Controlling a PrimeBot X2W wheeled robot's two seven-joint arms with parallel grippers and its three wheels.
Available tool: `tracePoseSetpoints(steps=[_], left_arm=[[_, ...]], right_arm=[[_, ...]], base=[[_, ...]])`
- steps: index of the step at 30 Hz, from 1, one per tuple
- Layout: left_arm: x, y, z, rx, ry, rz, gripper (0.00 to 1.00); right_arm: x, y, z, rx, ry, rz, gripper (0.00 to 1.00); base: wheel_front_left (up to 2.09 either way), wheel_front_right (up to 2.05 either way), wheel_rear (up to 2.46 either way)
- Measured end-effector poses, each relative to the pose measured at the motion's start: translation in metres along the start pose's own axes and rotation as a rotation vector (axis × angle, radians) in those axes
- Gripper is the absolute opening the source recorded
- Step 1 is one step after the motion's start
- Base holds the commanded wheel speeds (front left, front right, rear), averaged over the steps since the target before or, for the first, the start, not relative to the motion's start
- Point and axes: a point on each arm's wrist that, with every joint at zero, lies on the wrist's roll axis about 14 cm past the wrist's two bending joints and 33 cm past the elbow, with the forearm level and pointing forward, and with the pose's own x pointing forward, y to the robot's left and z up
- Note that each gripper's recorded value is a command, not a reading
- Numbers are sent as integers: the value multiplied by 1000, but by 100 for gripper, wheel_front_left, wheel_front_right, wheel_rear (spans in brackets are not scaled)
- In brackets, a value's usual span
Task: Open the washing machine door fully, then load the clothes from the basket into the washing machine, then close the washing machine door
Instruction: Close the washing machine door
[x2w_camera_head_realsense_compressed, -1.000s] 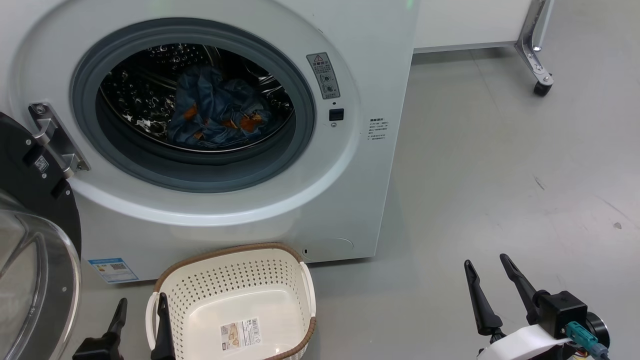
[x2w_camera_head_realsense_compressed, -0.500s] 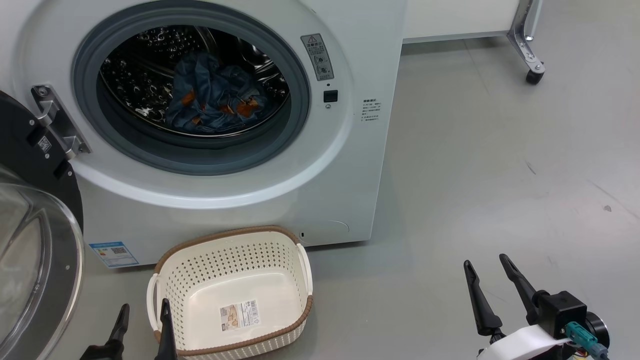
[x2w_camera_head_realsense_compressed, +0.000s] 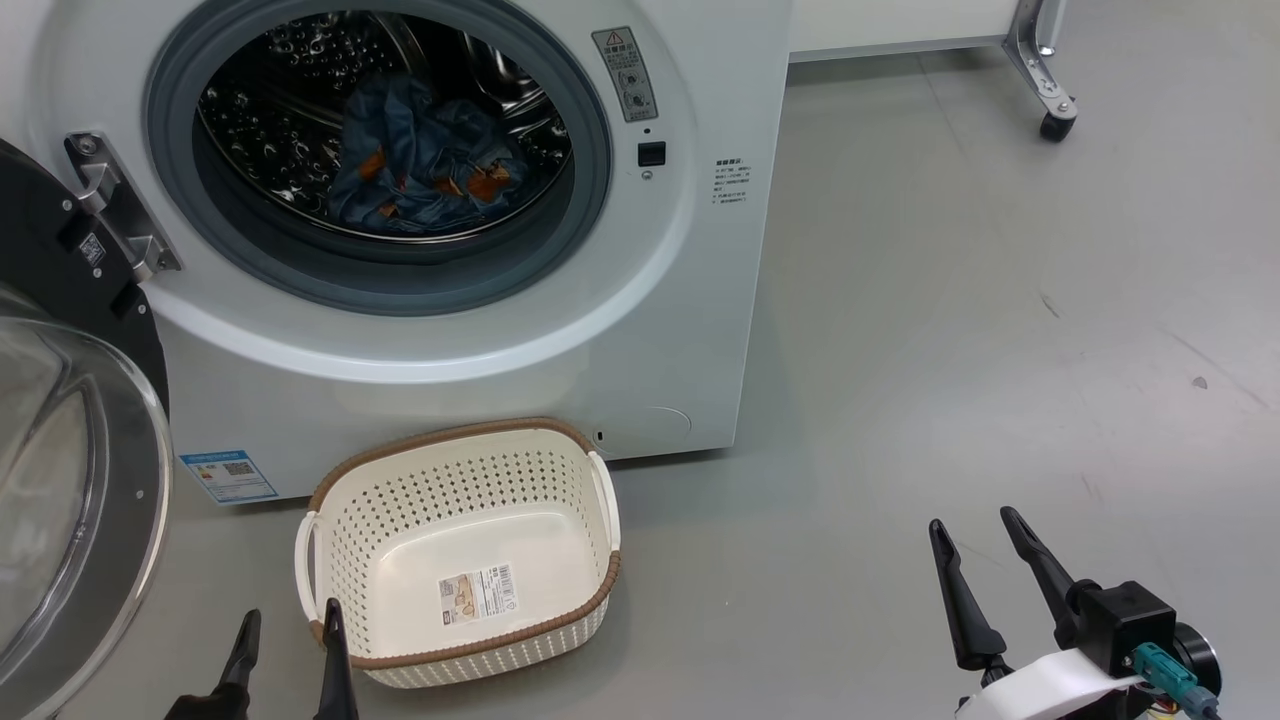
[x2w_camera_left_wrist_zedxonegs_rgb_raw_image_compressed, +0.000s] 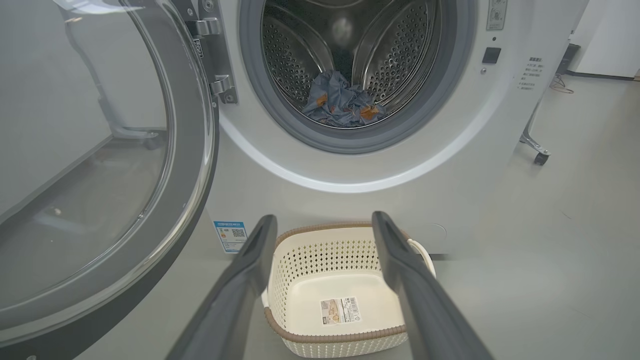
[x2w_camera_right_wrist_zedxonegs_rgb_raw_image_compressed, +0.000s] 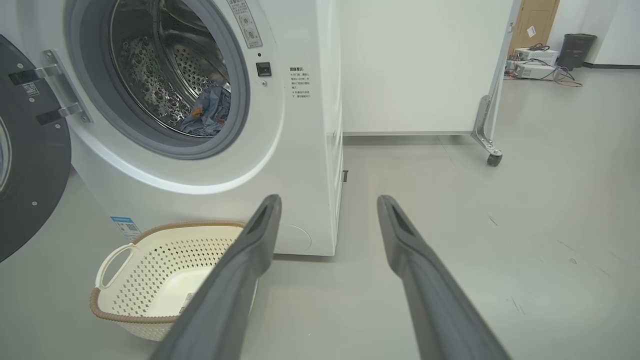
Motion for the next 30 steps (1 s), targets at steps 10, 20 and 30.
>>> tracePoseSetpoints(steps=[10, 20, 30], left_arm=[[-5, -1, 1, -2, -4, 5, 100], [-23, 38, 13, 0, -52, 147, 100], [-72, 103, 31, -9, -131, 393, 100]], right_arm=[[7, 4, 5, -10, -11, 27, 100], [31, 55, 18, -25, -52, 204, 100], [36, 110, 4, -39, -3, 395, 100]], base=[[-13, 13, 0], [0, 0, 0], [0, 0, 0]])
